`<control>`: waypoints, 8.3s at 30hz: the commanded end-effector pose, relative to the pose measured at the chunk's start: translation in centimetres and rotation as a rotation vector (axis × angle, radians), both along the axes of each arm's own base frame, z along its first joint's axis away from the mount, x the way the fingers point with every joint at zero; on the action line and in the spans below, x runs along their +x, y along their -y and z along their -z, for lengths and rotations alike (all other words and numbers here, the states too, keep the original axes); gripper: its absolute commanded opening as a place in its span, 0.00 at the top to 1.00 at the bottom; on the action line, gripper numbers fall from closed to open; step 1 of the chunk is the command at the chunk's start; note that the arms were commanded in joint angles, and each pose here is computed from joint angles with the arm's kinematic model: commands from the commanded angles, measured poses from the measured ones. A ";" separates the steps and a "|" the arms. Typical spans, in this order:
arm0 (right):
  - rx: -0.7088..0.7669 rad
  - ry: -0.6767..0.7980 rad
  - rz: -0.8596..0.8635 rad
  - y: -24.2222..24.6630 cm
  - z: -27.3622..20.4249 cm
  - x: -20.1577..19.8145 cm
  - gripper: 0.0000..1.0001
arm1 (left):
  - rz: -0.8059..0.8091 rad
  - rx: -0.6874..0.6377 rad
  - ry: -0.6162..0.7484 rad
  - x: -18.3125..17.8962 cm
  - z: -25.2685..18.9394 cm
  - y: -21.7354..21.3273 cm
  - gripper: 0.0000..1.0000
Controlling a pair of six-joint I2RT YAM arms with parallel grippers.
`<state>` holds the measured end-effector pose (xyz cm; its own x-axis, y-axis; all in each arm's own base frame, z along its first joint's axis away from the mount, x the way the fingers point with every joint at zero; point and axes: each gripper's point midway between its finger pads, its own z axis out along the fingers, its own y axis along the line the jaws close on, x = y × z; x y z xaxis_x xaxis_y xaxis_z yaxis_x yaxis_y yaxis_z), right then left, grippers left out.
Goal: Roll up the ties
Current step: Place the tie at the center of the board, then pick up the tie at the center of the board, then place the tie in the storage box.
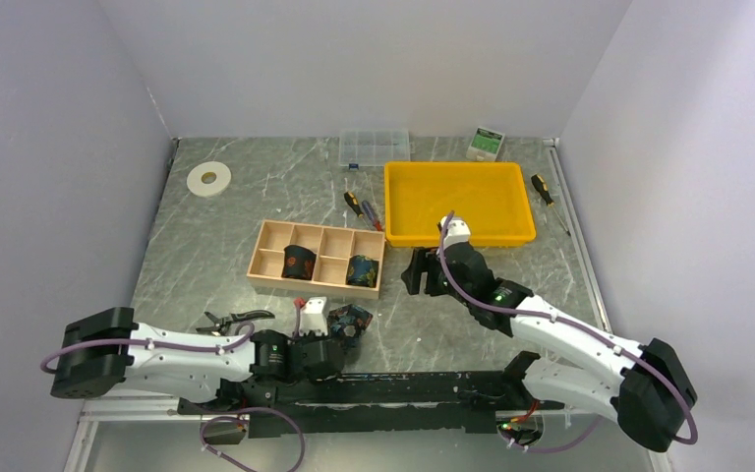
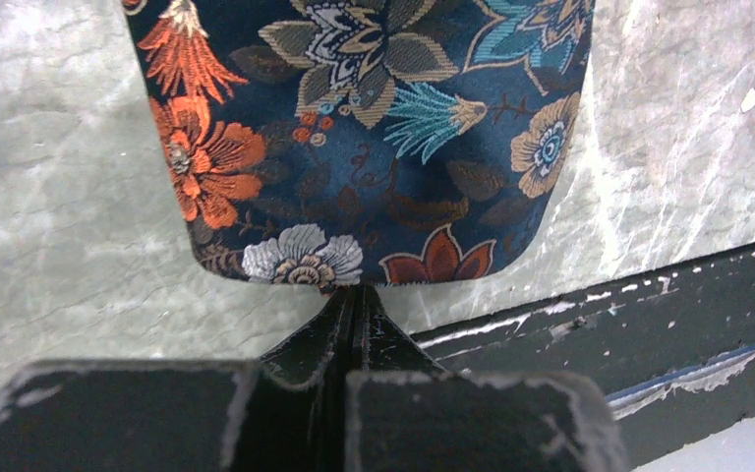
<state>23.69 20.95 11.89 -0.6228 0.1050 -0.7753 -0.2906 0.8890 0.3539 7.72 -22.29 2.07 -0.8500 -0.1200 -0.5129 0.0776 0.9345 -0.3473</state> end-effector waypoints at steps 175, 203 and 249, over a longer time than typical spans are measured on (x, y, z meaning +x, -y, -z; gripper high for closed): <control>0.217 -0.499 -0.278 -9.1 12.3 -6.9 0.65 | 0.378 -0.605 -0.027 9.9 -4.4 4.5 0.39; 0.157 -0.148 -0.137 -2.6 -1.0 -1.5 0.25 | 0.238 -0.303 0.289 11.7 -19.8 -2.1 0.97; 0.223 -0.134 0.061 2.4 1.3 1.9 0.27 | 0.452 -0.222 -0.276 30.6 -4.8 -0.3 0.97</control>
<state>25.41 18.81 10.26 -0.7237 0.3072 -0.6180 -0.1592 0.7970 0.5826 38.40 -23.73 8.83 -0.9537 0.1492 -0.2610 0.2973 0.5974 -0.7448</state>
